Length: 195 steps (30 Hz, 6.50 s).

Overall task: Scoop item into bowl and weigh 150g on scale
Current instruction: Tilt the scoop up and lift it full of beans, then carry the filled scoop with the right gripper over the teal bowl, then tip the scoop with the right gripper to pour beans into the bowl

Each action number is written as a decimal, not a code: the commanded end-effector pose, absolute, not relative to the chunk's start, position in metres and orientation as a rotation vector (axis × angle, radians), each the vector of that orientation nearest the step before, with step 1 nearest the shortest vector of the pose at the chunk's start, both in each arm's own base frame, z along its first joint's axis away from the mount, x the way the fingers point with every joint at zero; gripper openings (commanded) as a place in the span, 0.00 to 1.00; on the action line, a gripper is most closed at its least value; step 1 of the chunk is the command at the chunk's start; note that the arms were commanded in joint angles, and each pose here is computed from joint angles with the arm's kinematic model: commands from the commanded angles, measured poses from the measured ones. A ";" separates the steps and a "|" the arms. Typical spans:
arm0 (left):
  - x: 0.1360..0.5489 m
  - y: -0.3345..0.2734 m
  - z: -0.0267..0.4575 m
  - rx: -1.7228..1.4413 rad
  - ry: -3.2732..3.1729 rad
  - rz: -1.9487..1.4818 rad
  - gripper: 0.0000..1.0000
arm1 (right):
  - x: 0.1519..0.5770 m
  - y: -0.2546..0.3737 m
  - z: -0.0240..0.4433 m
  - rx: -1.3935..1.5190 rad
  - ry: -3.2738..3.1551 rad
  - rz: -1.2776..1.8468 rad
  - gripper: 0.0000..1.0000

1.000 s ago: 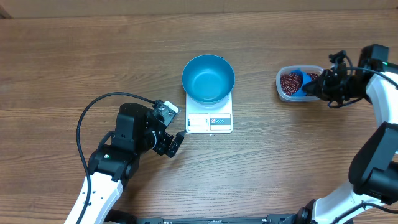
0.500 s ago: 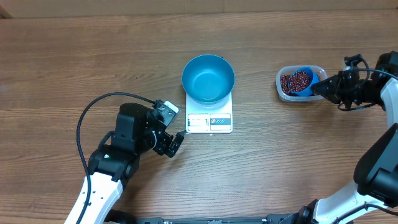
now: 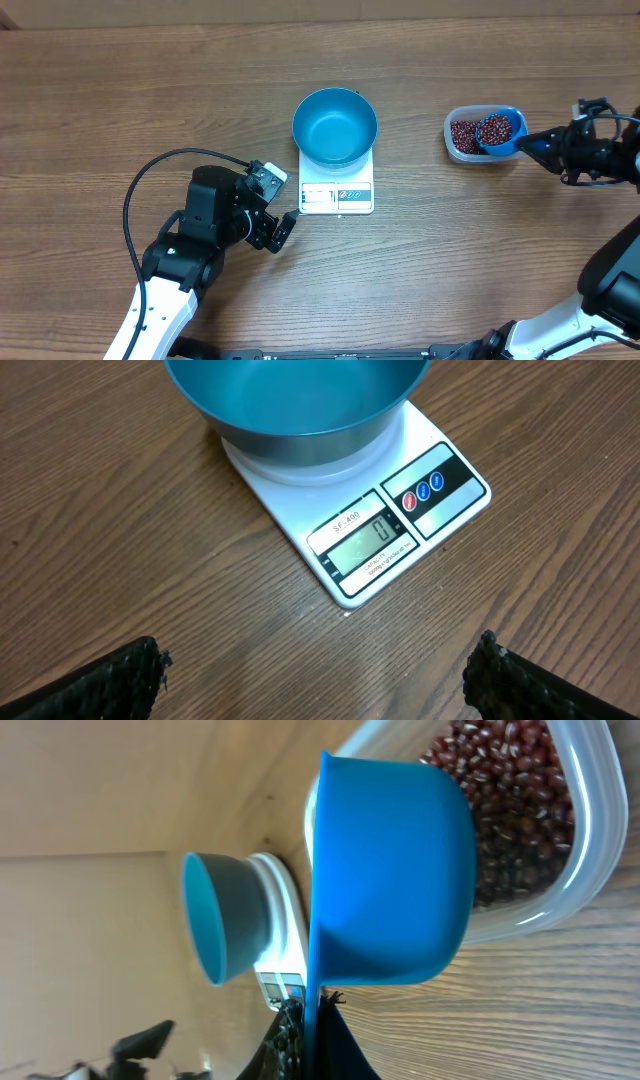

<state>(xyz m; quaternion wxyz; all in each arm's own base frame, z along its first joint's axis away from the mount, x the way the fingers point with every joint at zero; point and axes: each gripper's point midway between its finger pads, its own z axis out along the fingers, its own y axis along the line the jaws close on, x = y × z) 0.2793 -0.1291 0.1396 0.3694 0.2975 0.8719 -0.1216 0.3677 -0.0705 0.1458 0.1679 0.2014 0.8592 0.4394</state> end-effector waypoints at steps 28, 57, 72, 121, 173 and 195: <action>0.279 -0.128 0.141 0.759 2.230 -0.312 1.00 | 0.381 -0.013 0.233 0.288 1.959 1.772 0.04; 0.279 -0.128 0.141 0.759 2.230 -0.312 1.00 | 0.373 0.151 0.208 -0.090 2.341 1.843 0.04; 0.279 -0.128 0.141 0.759 2.230 -0.312 0.99 | 0.396 0.201 0.196 -0.213 2.530 1.438 0.04; 0.279 -0.128 0.141 0.759 2.230 -0.312 1.00 | 0.414 0.224 0.195 -0.342 2.602 0.835 0.04; 0.279 -0.128 0.141 0.759 2.230 -0.312 1.00 | 0.421 0.233 0.187 -0.515 2.538 0.480 0.04; 0.279 -0.128 0.141 0.759 2.230 -0.312 1.00 | 0.420 0.235 0.186 -0.583 2.518 0.425 0.04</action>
